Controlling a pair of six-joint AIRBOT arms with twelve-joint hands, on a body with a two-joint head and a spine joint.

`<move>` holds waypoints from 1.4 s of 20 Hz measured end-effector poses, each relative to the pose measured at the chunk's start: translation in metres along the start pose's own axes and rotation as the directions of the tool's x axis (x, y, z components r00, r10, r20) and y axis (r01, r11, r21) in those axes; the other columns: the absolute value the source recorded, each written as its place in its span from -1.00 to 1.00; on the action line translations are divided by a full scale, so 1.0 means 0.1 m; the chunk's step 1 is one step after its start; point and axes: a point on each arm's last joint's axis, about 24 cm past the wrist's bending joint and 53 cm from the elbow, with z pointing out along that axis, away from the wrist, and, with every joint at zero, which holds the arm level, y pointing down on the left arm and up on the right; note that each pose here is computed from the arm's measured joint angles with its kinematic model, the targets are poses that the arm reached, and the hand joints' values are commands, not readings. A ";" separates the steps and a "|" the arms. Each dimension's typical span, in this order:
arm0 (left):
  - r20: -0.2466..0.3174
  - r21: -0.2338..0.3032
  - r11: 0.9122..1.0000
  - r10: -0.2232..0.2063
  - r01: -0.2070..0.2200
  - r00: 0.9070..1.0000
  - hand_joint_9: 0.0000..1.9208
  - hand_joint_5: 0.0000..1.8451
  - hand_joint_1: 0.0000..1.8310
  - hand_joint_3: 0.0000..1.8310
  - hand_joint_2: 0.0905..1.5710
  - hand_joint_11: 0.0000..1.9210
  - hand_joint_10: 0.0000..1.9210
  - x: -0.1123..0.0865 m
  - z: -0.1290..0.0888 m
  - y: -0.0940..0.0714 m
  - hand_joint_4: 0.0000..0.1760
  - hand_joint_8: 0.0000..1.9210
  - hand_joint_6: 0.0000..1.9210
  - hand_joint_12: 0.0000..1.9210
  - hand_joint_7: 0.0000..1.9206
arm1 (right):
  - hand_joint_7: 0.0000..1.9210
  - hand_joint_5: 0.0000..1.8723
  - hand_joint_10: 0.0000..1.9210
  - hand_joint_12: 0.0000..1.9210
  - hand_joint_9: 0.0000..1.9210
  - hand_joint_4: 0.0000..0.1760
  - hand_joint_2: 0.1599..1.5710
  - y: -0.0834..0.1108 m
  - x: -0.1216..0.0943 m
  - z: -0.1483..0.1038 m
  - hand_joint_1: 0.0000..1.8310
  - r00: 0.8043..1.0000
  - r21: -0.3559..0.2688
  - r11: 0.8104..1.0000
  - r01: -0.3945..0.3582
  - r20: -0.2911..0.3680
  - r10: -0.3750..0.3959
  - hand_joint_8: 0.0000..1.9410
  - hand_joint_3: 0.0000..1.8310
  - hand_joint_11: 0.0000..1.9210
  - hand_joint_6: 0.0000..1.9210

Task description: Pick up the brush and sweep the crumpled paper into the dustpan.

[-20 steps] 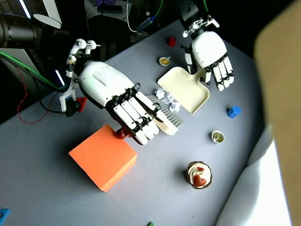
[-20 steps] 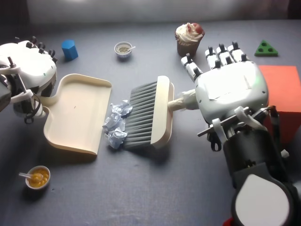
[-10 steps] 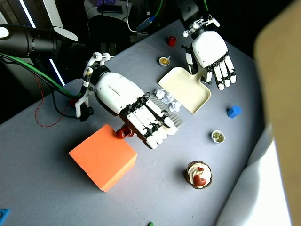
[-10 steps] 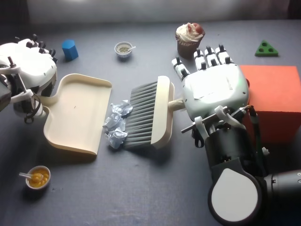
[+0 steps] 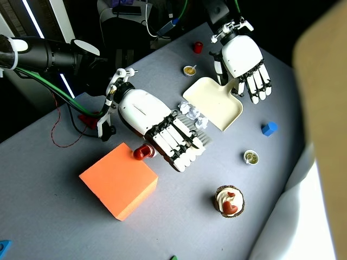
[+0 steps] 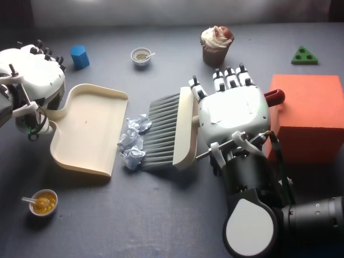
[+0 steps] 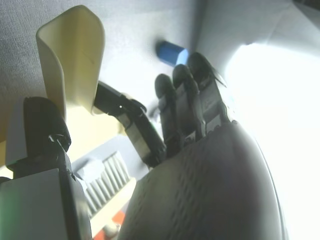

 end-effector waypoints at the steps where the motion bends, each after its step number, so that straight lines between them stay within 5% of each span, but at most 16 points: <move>1: 0.000 0.000 1.000 -0.001 0.001 1.000 -0.75 0.18 0.22 -1.00 0.32 -0.91 -1.00 0.00 0.00 0.00 -1.00 -1.00 -0.16 -0.55 -0.65 | -0.73 -0.75 -0.99 -0.97 -0.71 -1.00 0.07 -0.03 -0.01 0.03 0.34 1.000 0.007 1.000 0.000 0.008 0.000 -1.00 -1.00 -0.69 -0.99; 3: 0.001 -0.001 1.000 0.000 0.000 1.000 -0.77 0.18 0.20 -1.00 0.32 -0.98 -1.00 0.00 0.00 0.00 -0.59 -1.00 -0.16 -0.59 -0.65 | -0.71 -0.74 -0.99 -0.97 -0.69 -1.00 0.06 -0.08 0.00 0.07 0.35 1.000 0.027 1.000 0.003 0.012 -0.003 -0.99 -1.00 -0.69 -0.99; 5: 0.001 0.000 1.000 0.000 0.000 1.000 -0.74 0.21 0.22 -1.00 0.31 -0.97 -0.99 0.00 0.00 0.00 -0.80 -0.99 -0.21 -0.62 -0.62 | -0.68 -0.73 -0.99 -0.97 -0.65 -1.00 0.09 -0.08 0.01 0.08 0.39 1.000 0.032 0.999 0.004 0.017 -0.004 -0.99 -1.00 -0.68 -1.00; 7: 0.001 0.000 1.000 0.000 0.000 1.000 -0.77 0.17 0.19 -1.00 0.33 -0.93 -1.00 0.00 0.00 0.00 -0.42 -1.00 -0.14 -0.61 -0.66 | -0.70 -0.72 -0.99 -0.97 -0.67 -1.00 0.10 -0.06 0.02 0.08 0.39 1.000 0.029 1.000 0.001 0.016 -0.002 -0.99 -1.00 -0.67 -0.99; 9: 0.002 0.000 1.000 0.000 0.000 1.000 -0.74 0.18 0.21 -1.00 0.32 -0.81 -1.00 -0.01 0.00 0.00 -0.98 -1.00 -0.16 -0.58 -0.65 | -0.73 -0.73 -1.00 -0.97 -0.68 -1.00 0.11 -0.05 0.02 0.08 0.37 1.000 0.026 1.000 -0.002 0.017 0.001 -1.00 -1.00 -0.65 -1.00; 13: 0.004 0.001 1.000 -0.002 0.002 1.000 -0.78 0.16 0.21 -1.00 0.33 -1.00 -1.00 -0.02 0.00 -0.01 -0.94 -1.00 -0.14 -0.67 -0.66 | -0.62 -0.59 -0.98 -0.96 -0.58 -1.00 0.09 -0.04 0.01 0.08 0.37 1.000 0.020 1.000 -0.001 0.021 0.000 -0.98 -1.00 -0.62 -0.98; 14: 0.005 0.003 1.000 -0.002 0.002 1.000 -0.80 0.15 0.20 -1.00 0.34 -1.00 -1.00 -0.03 0.00 -0.01 -0.72 -1.00 -0.12 -0.71 -0.67 | -0.22 -0.40 -0.96 -0.84 -0.13 -1.00 0.06 -0.04 0.00 0.08 0.38 1.000 0.020 1.000 0.000 0.022 0.000 -0.98 -1.00 -0.35 -0.99; 15: 0.007 0.003 1.000 -0.003 0.003 1.000 -0.80 0.15 0.20 -1.00 0.34 -1.00 -1.00 -0.03 0.00 -0.02 -0.72 -1.00 -0.12 -0.71 -0.67 | -0.22 -0.40 -0.96 -0.84 -0.13 -1.00 0.06 -0.04 0.00 0.09 0.38 1.000 0.018 1.000 0.001 0.024 -0.001 -0.98 -1.00 -0.35 -0.99; 16: 0.006 0.003 1.000 -0.003 0.002 1.000 -0.80 0.17 0.21 -1.00 0.33 -1.00 -1.00 -0.03 0.00 -0.02 -0.92 -1.00 -0.14 -0.73 -0.67 | 0.05 -0.22 -0.86 -0.25 0.08 -1.00 0.12 -0.04 -0.01 0.09 0.38 1.000 0.014 1.000 0.001 0.029 -0.001 -0.98 -1.00 -0.29 -1.00; 17: 0.006 0.003 1.000 -0.003 0.003 1.000 -0.78 0.19 0.23 -1.00 0.32 -0.99 -0.99 -0.03 0.00 -0.02 -1.00 -1.00 -0.18 -0.73 -0.66 | 0.20 -0.04 -0.60 0.25 0.15 -1.00 0.16 -0.03 -0.03 0.10 0.48 0.999 0.009 1.000 0.003 0.037 -0.004 -0.45 -0.96 -0.31 -0.99; 18: 0.008 0.004 1.000 -0.004 0.004 1.000 -0.78 0.19 0.24 -1.00 0.32 -0.99 -0.99 -0.04 0.00 -0.02 -1.00 -1.00 -0.18 -0.73 -0.65 | 0.11 0.25 0.31 0.72 0.06 -1.00 0.19 -0.03 -0.04 0.11 0.35 0.999 0.009 1.000 0.004 0.041 -0.004 0.02 -0.98 -0.17 -0.56; 20: 0.013 0.004 1.000 -0.004 0.004 1.000 -0.77 0.19 0.24 -1.00 0.32 -0.99 -1.00 -0.06 0.01 -0.03 -1.00 -1.00 -0.19 -0.73 -0.65 | 0.05 0.24 0.62 0.87 -0.01 -1.00 0.23 -0.05 -0.05 0.13 0.31 0.999 0.012 1.000 0.006 0.047 -0.006 0.23 -0.99 -0.16 -0.35; 21: 0.012 0.005 1.000 -0.004 0.004 1.000 -0.78 0.17 0.23 -1.00 0.33 -0.98 -1.00 -0.06 0.01 -0.03 -1.00 -1.00 -0.15 -0.73 -0.66 | 0.11 0.13 0.92 0.97 0.14 -1.00 0.12 -0.04 -0.08 0.13 0.28 0.998 0.005 1.000 0.009 0.056 -0.009 0.85 -1.00 -0.02 0.73; 23: 0.012 0.005 1.000 -0.004 0.004 1.000 -0.75 0.16 0.22 -1.00 0.33 -0.86 -0.99 -0.06 0.01 -0.03 -1.00 -1.00 -0.14 -0.68 -0.65 | 0.22 0.22 0.98 0.99 0.29 -1.00 0.16 0.00 -0.14 0.14 0.34 0.997 -0.017 1.000 0.016 0.080 -0.015 0.97 -1.00 0.14 0.95; 24: 0.012 0.004 1.000 -0.004 0.004 1.000 -0.73 0.14 0.20 -1.00 0.34 -0.86 -0.99 -0.06 0.01 -0.03 -0.91 -1.00 -0.11 -0.66 -0.64 | 0.29 0.26 1.00 0.70 0.37 -1.00 0.21 0.01 -0.17 0.14 0.37 0.996 -0.026 0.999 0.019 0.091 -0.016 1.00 -0.99 -0.12 1.00; 28: 0.012 0.004 1.000 -0.004 0.004 1.000 -0.75 0.12 0.20 -1.00 0.36 -0.90 -1.00 -0.06 0.01 -0.03 -1.00 -1.00 -0.06 -0.63 -0.66 | 0.24 0.24 1.00 1.00 0.35 -1.00 0.35 0.06 -0.30 0.18 0.44 0.991 -0.073 0.996 0.042 0.127 -0.033 1.00 -0.99 0.25 1.00</move>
